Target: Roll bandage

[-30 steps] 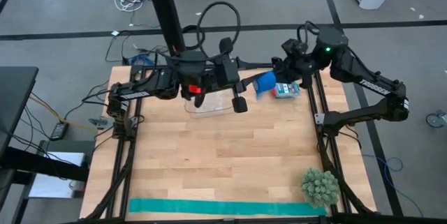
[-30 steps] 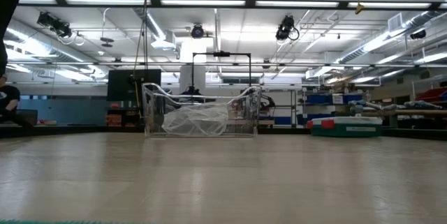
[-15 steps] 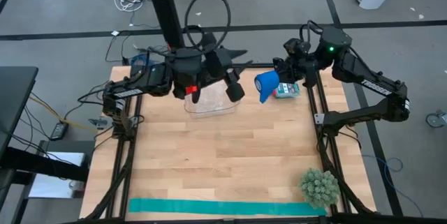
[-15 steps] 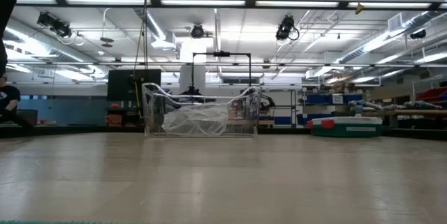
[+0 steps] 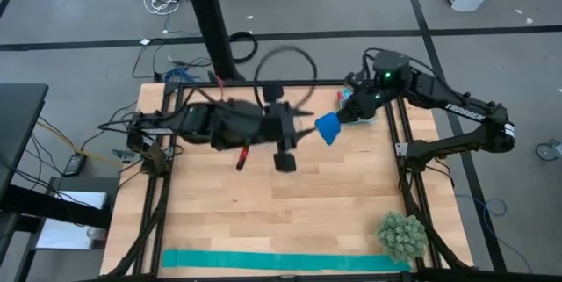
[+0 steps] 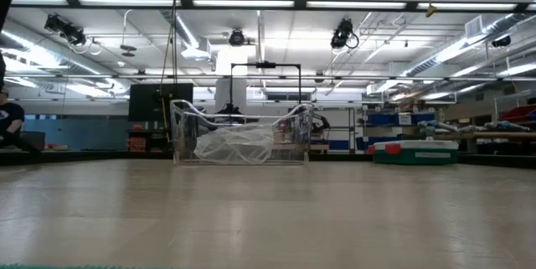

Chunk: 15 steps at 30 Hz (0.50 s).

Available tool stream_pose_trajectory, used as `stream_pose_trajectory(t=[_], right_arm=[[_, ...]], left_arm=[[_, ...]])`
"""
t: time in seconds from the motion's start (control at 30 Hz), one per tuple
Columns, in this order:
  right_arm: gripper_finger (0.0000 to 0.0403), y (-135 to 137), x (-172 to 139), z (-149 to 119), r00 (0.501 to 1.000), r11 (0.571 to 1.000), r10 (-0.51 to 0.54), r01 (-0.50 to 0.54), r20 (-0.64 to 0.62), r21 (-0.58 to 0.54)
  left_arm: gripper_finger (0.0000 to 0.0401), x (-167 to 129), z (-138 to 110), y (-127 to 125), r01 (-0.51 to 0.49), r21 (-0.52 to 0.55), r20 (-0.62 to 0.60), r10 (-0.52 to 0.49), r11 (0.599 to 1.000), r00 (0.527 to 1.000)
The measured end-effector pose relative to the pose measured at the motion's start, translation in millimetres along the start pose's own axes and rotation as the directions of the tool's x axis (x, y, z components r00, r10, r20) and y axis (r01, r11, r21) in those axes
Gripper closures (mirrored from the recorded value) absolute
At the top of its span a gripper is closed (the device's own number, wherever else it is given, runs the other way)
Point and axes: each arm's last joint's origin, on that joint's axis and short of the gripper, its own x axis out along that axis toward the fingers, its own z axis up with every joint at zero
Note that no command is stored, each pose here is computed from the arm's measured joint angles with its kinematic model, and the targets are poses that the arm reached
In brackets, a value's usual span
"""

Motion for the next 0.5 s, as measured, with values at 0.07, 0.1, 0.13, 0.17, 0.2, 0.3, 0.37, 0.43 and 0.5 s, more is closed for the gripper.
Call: stream_pose_trajectory(t=[0.07,0.1,0.13,0.17,0.2,0.3,0.37,0.43,0.5], right_arm=[[0.0403,-10,5,-4,1.0,0.999,-0.02,0.021,-0.009,0.029],[0.0403,-16,9,-6,0.999,0.998,-0.028,0.029,-0.02,0.051],[0.0403,-23,13,-9,0.999,0.997,-0.033,0.035,-0.029,0.074],[0.0403,-29,17,-12,0.999,0.995,-0.03,0.033,-0.035,0.098],[0.0403,-35,21,-14,0.999,0.991,-0.022,0.027,-0.038,0.129],[0.0403,-53,34,-24,0.999,0.978,0.012,-0.002,-0.048,0.206],[0.0403,-66,42,-32,0.998,0.968,0.037,-0.024,-0.049,0.249],[0.0403,-76,48,-40,0.997,0.96,0.065,-0.051,-0.041,0.277],[0.0403,-87,53,-49,0.996,0.949,0.081,-0.063,-0.045,0.308]], left_arm=[[0.025,3,-5,-8,0.01,-0.05,-0.03,-0.012,0.999,0.999],[0.025,5,-8,-11,0.008,-0.088,-0.046,-0.012,0.996,0.999],[0.025,5,-11,-15,0.008,-0.124,-0.064,-0.016,0.992,0.998],[0.025,5,-12,-17,0.009,-0.154,-0.08,-0.022,0.988,0.997],[0.025,4,-14,-19,0.011,-0.18,-0.092,-0.028,0.984,0.995],[0.025,0,-14,-24,0.021,-0.242,-0.108,-0.048,0.97,0.993],[0.025,1,-17,-30,0.025,-0.271,-0.121,-0.06,0.962,0.991],[0.025,2,-20,-38,0.028,-0.286,-0.133,-0.069,0.958,0.989],[0.025,4,-21,-46,0.035,-0.305,-0.122,-0.076,0.952,0.99]])
